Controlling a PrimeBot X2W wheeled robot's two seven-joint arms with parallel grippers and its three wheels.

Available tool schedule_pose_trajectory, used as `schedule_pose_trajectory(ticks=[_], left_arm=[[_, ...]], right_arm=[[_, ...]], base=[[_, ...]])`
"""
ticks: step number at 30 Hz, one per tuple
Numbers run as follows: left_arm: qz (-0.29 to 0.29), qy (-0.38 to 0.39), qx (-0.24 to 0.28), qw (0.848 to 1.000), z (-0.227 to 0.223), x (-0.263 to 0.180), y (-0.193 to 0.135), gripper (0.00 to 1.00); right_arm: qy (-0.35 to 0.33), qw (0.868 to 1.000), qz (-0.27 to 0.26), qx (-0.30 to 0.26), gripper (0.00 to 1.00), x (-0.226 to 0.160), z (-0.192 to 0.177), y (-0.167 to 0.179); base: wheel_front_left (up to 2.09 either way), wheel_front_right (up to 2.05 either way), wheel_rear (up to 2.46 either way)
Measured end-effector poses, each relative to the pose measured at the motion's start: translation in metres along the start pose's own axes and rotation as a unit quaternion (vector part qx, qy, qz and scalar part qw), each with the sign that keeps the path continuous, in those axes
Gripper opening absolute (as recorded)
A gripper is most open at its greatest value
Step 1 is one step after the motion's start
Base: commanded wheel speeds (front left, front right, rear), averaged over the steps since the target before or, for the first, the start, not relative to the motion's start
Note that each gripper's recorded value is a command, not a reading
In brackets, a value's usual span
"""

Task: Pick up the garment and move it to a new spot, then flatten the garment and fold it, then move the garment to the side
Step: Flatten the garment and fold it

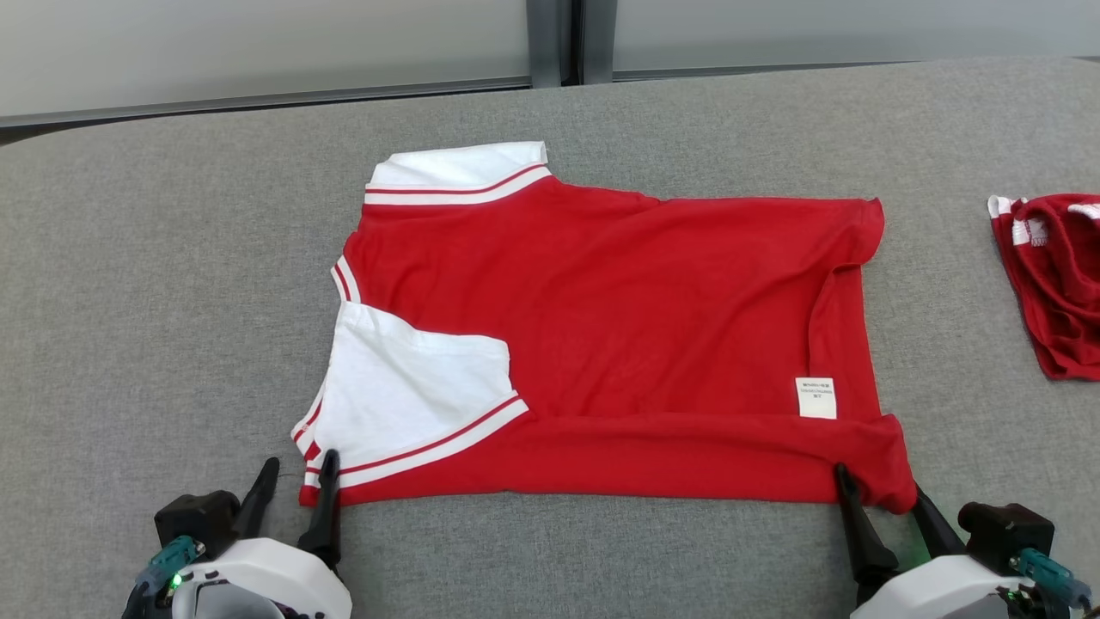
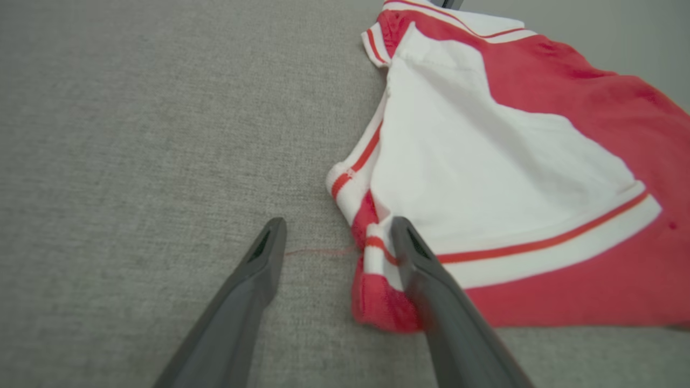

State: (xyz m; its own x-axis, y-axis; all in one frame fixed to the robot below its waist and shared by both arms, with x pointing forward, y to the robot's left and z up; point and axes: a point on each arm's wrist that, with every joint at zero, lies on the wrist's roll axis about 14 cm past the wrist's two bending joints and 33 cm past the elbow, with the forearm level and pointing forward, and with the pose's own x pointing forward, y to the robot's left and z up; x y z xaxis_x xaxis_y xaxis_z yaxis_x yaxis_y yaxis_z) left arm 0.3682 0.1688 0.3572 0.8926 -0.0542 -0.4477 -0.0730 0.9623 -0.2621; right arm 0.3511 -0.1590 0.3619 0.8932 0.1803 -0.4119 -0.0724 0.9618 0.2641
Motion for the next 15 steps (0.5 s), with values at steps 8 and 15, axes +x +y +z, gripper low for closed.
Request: schedule_pose_trajectory(ticks=[8, 15], left_arm=[[-0.027, 0.0, -0.014, 1.0, 0.001, 0.006, -0.01, 0.0], [-0.011, -0.014, -0.018, 1.0, 0.001, -0.014, 0.001, 0.0]], right_arm=[[0.003, 1.0, 0.016, 0.014, 0.0, 0.011, 0.0, 0.007], [0.001, 0.999, 0.032, 0.013, 0.0, -0.001, 0.002, 0.012]], base=[[0.0, 0.0, 0.0], [0.0, 0.0, 0.0]])
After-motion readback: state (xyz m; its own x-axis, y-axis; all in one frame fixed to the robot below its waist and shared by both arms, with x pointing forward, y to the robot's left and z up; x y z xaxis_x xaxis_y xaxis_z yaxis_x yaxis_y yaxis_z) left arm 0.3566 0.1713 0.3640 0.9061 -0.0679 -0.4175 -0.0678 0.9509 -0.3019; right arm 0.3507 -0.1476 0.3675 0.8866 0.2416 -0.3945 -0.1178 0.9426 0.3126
